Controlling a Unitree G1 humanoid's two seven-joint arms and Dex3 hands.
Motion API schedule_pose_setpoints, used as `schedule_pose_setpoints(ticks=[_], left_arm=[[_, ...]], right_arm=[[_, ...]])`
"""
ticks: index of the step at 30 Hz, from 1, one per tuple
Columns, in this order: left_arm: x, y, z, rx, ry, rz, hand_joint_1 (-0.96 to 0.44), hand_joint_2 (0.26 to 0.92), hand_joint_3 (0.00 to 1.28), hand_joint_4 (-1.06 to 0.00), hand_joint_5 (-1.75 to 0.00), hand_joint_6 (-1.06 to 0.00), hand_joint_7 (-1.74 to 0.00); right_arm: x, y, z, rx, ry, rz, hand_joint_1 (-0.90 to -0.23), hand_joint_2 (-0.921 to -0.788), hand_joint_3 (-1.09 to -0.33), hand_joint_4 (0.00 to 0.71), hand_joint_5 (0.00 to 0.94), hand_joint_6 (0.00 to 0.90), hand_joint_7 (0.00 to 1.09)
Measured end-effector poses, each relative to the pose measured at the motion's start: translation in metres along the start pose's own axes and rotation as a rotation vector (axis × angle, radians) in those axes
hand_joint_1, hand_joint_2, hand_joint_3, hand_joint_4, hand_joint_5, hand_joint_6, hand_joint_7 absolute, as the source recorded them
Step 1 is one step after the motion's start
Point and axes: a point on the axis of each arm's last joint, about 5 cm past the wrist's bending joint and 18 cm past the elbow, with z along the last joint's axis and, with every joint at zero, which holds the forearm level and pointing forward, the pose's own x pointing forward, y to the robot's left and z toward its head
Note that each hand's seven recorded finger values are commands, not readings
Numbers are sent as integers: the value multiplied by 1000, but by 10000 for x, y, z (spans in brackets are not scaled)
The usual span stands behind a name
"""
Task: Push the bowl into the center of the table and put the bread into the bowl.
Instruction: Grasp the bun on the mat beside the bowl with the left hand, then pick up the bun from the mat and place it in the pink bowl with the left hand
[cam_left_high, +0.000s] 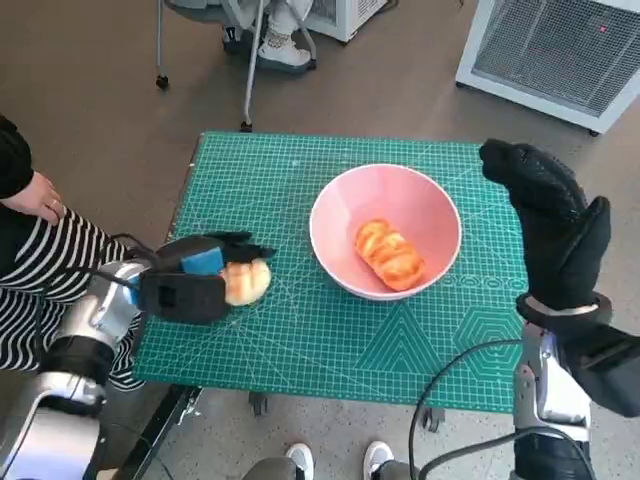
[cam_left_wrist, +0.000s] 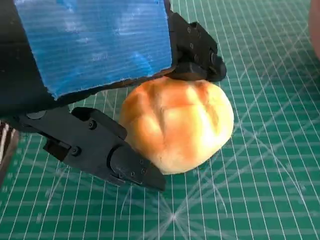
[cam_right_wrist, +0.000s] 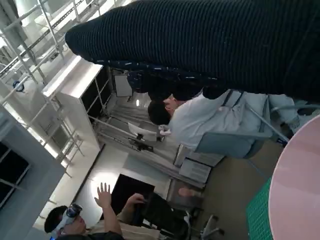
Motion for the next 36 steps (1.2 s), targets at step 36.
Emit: schedule_pose_setpoints(ticks=[36], left_arm=[[-346,697,711,-45,-545,690,1,899,18,-811,-1043,-699,-1086]], right_arm=[[-109,3,-102,-9,-3,0,-742,-921,-810,159,1,64,486]])
